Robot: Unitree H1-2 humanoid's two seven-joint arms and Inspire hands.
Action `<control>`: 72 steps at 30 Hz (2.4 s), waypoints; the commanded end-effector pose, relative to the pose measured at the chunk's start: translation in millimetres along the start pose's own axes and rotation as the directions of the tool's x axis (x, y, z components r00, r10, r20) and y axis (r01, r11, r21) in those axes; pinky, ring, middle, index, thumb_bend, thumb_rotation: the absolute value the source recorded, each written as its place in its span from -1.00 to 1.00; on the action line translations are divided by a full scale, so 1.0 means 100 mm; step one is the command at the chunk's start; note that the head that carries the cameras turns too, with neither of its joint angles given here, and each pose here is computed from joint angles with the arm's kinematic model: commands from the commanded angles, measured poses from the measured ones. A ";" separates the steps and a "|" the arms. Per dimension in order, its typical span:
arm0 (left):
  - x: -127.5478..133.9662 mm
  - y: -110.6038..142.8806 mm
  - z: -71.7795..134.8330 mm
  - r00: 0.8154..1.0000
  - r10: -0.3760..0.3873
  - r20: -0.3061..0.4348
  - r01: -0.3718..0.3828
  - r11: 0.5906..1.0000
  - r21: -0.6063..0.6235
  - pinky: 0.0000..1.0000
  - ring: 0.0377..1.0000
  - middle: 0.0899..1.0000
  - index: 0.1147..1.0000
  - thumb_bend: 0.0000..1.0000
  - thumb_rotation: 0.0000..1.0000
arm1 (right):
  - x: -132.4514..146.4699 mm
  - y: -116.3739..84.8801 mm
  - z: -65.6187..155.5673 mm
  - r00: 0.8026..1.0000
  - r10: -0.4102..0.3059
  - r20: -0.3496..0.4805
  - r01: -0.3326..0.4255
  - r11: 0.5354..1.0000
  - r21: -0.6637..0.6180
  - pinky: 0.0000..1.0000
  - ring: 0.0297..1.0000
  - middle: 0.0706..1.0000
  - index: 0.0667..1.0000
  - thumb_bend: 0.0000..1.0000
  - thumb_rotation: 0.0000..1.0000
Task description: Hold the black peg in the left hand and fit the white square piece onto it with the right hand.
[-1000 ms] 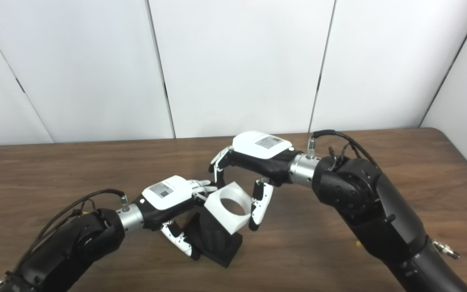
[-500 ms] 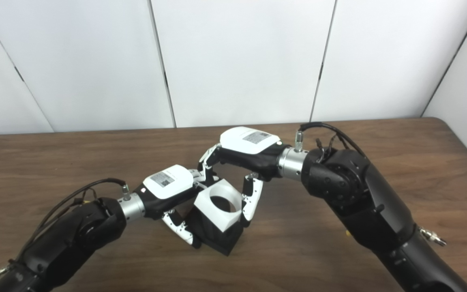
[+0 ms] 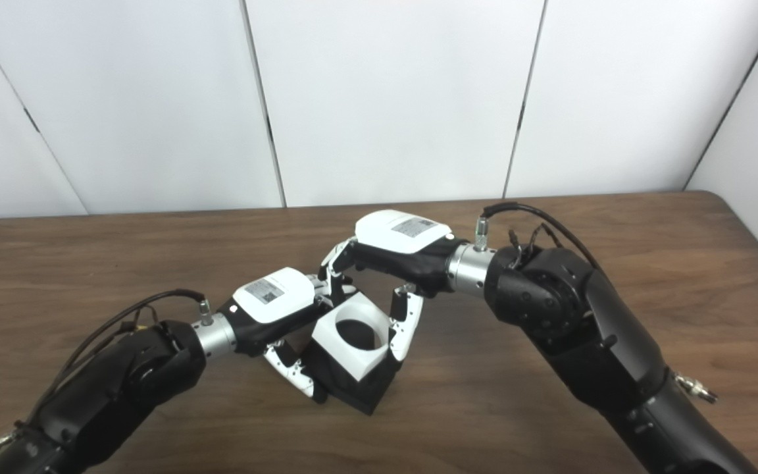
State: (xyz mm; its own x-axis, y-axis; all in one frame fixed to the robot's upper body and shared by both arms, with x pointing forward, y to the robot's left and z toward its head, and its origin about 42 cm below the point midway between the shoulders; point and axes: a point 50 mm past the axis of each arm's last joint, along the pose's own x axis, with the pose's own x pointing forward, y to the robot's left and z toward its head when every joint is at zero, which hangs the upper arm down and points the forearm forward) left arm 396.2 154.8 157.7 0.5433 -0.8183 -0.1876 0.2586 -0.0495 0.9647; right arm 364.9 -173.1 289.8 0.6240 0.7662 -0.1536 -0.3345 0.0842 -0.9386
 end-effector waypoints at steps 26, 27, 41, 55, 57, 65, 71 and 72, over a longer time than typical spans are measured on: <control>0.02 -0.37 0.14 0.985 -0.172 -0.033 0.173 0.985 0.010 0.82 0.96 0.87 -0.15 0.04 -0.84 | 0.26 0.11 -0.05 0.999 -0.047 0.020 0.046 0.998 0.035 0.37 0.62 0.52 -0.12 0.04 -0.73; 0.02 -0.37 0.14 0.984 -0.172 -0.034 0.173 0.985 0.011 0.82 0.95 0.87 -0.15 0.04 -0.84 | 0.27 0.12 -0.05 0.999 -0.046 0.018 0.045 0.998 0.037 0.37 0.62 0.51 -0.12 0.04 -0.73; 0.01 -0.35 0.10 0.985 -0.169 -0.036 0.169 0.986 0.007 0.80 0.93 0.87 -0.15 0.04 -0.84 | 0.18 0.03 -0.11 0.999 0.013 -0.034 -0.013 1.000 0.007 0.33 0.62 0.61 0.47 0.89 -0.39; 0.00 -0.33 0.08 0.983 -0.177 -0.046 0.178 0.984 0.017 0.78 0.88 0.83 -0.15 0.04 -0.84 | 0.08 -0.06 -0.19 0.998 -0.028 -0.060 0.028 1.000 -0.004 0.34 0.61 0.62 0.43 0.71 -0.71; 0.00 -0.33 0.08 0.983 -0.176 -0.046 0.176 0.984 0.016 0.78 0.88 0.83 -0.15 0.04 -0.84 | 0.06 -0.08 -0.20 0.997 -0.034 -0.066 0.033 0.999 -0.004 0.34 0.61 0.62 0.42 0.66 -0.78; -0.03 -0.32 0.05 0.983 -0.176 -0.050 0.177 0.984 0.012 0.79 0.90 0.82 -0.15 0.04 -0.84 | -0.14 -0.22 -0.21 0.993 -0.060 -0.101 0.058 0.998 -0.021 0.37 0.63 0.66 0.47 0.63 -0.88; -0.05 -0.31 0.04 0.983 -0.175 -0.049 0.175 0.984 0.013 0.78 0.90 0.83 -0.15 0.04 -0.84 | -0.34 -0.29 -0.25 0.988 -0.082 -0.130 0.075 0.996 -0.056 0.35 0.63 0.66 0.48 0.65 -0.86; -0.06 -0.31 0.04 0.983 -0.175 -0.050 0.176 0.984 0.010 0.78 0.89 0.83 -0.15 0.04 -0.84 | -0.37 -0.30 -0.27 0.987 -0.089 -0.134 0.082 0.995 -0.058 0.34 0.62 0.66 0.48 0.66 -0.87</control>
State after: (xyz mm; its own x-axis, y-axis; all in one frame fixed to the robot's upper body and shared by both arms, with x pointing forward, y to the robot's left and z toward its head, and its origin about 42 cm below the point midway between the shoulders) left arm 395.0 152.4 160.1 0.5590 -0.8054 -0.1970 0.2624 -0.0534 0.9635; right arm 370.4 -214.3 291.2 0.7230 0.6678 -0.1770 -0.3144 0.0899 -0.9450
